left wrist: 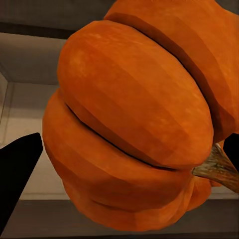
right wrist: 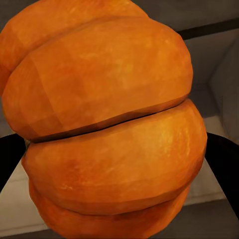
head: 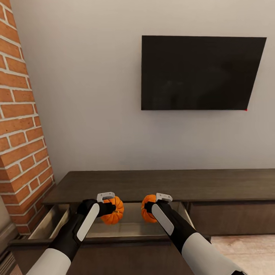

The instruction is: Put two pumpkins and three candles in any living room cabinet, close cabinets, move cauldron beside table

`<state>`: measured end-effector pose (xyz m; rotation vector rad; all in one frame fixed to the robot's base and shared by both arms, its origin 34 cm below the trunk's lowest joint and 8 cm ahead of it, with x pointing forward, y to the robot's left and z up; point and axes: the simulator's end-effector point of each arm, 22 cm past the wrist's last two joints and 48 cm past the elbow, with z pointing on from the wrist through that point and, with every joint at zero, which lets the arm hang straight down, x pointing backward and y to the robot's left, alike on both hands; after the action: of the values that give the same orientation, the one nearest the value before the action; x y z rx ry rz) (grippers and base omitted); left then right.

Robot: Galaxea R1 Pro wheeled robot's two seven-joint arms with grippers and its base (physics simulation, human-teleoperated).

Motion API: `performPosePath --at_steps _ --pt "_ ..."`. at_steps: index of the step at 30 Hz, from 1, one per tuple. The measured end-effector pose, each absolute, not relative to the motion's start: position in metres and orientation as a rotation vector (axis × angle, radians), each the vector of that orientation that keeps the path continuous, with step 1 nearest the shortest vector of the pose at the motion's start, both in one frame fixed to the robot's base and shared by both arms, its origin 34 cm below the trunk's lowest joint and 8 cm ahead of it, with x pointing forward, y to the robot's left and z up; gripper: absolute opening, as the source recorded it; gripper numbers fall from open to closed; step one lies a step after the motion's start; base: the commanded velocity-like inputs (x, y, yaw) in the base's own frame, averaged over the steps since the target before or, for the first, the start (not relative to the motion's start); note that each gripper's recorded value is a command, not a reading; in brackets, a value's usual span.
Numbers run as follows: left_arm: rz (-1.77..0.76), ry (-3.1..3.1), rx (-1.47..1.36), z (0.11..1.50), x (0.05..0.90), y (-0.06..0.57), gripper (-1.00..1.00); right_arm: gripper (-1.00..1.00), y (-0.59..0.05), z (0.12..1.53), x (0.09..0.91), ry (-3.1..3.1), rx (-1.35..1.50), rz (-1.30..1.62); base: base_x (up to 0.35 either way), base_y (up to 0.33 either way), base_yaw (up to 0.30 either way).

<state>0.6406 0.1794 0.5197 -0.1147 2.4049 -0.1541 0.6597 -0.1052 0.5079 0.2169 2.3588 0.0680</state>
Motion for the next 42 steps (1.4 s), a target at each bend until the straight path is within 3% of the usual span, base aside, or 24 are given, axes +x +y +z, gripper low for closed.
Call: performPosePath --at_steps 42 --pt "-0.155 2.509 -0.126 0.451 0.636 0.179 -1.00 -1.00 -0.105 0.437 0.653 2.467 0.225 0.058 0.012 0.005 0.000"
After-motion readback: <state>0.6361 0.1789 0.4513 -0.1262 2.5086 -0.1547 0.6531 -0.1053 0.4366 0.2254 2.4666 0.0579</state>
